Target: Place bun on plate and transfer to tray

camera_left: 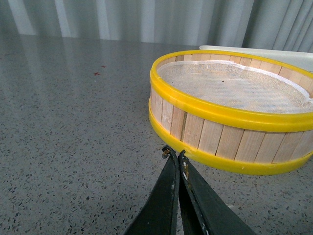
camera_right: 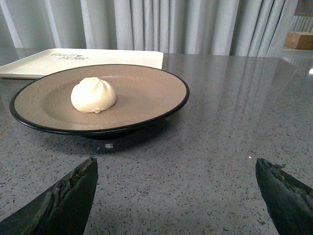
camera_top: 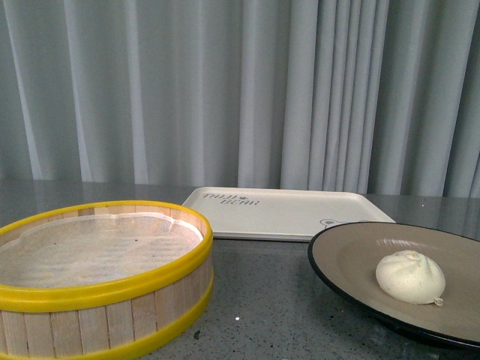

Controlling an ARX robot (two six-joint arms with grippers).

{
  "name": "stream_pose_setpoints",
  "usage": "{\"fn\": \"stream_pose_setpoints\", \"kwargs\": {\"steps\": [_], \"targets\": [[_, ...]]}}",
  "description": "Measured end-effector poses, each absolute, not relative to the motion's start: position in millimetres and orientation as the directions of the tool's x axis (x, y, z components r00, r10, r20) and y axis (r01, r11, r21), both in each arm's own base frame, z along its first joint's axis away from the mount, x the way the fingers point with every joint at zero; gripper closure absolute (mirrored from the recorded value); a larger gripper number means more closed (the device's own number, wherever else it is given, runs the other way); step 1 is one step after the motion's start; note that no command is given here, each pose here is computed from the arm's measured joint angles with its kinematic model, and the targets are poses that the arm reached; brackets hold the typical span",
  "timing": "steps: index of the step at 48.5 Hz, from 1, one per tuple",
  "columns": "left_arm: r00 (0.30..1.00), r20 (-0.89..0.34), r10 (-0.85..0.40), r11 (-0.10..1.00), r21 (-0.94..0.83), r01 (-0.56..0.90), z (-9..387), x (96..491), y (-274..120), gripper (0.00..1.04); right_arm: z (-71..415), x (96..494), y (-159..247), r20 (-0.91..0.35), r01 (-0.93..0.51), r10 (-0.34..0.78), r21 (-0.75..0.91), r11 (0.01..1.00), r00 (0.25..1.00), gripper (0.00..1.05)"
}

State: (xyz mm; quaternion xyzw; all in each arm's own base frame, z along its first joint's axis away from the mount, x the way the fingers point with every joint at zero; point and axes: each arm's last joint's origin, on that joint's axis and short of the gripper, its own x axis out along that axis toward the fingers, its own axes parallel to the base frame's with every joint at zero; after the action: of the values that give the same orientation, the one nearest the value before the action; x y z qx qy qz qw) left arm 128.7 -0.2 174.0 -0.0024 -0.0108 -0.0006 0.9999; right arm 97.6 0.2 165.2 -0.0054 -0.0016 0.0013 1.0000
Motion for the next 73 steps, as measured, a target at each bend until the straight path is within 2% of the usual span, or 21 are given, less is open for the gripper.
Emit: {"fn": "stream_pose_setpoints", "kwargs": {"steps": [39,43,52,64,73], "targets": [[1.000,0.030,-0.001,1.000,-0.005,0.001,175,108,0,1.01,165,98,0,0.003,-0.003,0.003,-0.011,1.000,1.000,0.08],[1.000,-0.007,-0.002,1.000,-0.005,0.002,170,100,0,1.01,165,98,0,0.003,-0.002,0.002,-0.011,1.000,1.000,0.08],[1.000,0.022,-0.002,1.000,-0.005,0.002,172,96,0,1.01,165,98,0,0.003,-0.003,0.003,-0.011,1.000,1.000,0.08],[1.000,0.023,-0.002,1.000,-0.005,0.002,172,96,0,0.66,165,98,0,0.003,-0.003,0.003,-0.010,1.000,1.000,0.08],[1.000,0.023,-0.002,1.000,-0.005,0.002,172,96,0,0.29,165,98,0,0.003,-0.003,0.003,-0.011,1.000,1.000,0.08]]}}
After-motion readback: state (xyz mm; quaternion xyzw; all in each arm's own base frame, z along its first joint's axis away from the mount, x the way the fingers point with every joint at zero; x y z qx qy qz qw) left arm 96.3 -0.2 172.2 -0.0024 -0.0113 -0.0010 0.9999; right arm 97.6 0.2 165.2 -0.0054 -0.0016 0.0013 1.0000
